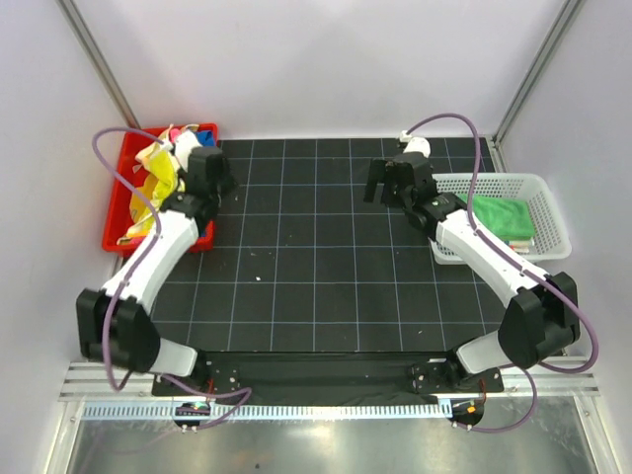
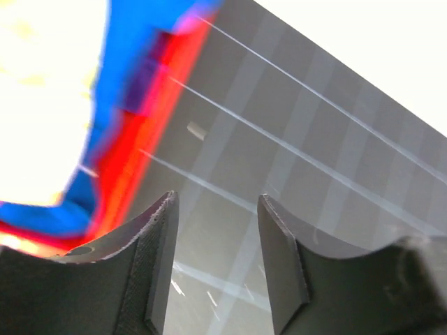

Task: Fold and stack the towels
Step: Grab crumpled towel

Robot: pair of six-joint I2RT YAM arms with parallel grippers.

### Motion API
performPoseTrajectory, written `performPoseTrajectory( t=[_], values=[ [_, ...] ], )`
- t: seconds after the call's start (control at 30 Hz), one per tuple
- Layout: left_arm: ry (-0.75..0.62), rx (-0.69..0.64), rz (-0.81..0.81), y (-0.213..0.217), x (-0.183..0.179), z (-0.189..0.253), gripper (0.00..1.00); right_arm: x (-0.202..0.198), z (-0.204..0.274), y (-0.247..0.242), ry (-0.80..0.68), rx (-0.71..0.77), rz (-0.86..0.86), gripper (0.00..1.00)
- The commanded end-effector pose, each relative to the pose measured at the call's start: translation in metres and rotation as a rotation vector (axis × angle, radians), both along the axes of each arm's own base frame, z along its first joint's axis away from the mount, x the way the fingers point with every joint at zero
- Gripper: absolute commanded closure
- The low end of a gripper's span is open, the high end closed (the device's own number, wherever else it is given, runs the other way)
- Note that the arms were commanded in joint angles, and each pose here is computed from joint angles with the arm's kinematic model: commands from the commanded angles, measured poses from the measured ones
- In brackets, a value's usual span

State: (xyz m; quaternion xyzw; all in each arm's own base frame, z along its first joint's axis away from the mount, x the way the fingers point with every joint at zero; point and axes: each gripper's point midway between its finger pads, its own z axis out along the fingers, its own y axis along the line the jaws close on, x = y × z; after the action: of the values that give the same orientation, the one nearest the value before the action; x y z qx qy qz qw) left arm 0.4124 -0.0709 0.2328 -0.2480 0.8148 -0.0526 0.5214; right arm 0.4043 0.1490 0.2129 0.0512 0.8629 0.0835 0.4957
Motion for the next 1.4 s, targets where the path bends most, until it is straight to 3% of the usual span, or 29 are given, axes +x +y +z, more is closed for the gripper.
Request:
performPoseTrajectory(
  t=[0.0,0.23,0.43,0.6,0.83,1.13,1.37],
  values=[
    [0.062,0.122,0.194,0.069,0.023,-0.005,0.46,-0.015,0.012,0.007,-0.02,0.045,0.069,0.0],
    [0.149,0.253,0.294,0.145,0.081,-0.013,0.45,-0.037,0.002,0.018,0.014,0.096,0.162,0.0],
    [0.222,0.307,0.267,0.15,0.1,-0.038,0.47,-0.043,0.001,0.016,0.017,0.086,0.175,0.0],
    [0.305,0.36,0.341,0.176,0.092,-0.059,0.49,-0.045,0.001,0.016,0.016,0.08,0.181,0.0],
    [0.311,0.387,0.393,0.195,0.083,-0.062,0.48,-0.045,0.0,0.014,0.017,0.073,0.179,0.0],
    [0.341,0.349,0.347,0.193,0.088,-0.088,0.49,-0.045,-0.001,0.016,0.02,0.077,0.185,0.01],
    [0.277,0.312,0.308,0.184,0.092,-0.088,0.51,-0.044,-0.003,0.017,0.024,0.079,0.19,0.01]
  ],
)
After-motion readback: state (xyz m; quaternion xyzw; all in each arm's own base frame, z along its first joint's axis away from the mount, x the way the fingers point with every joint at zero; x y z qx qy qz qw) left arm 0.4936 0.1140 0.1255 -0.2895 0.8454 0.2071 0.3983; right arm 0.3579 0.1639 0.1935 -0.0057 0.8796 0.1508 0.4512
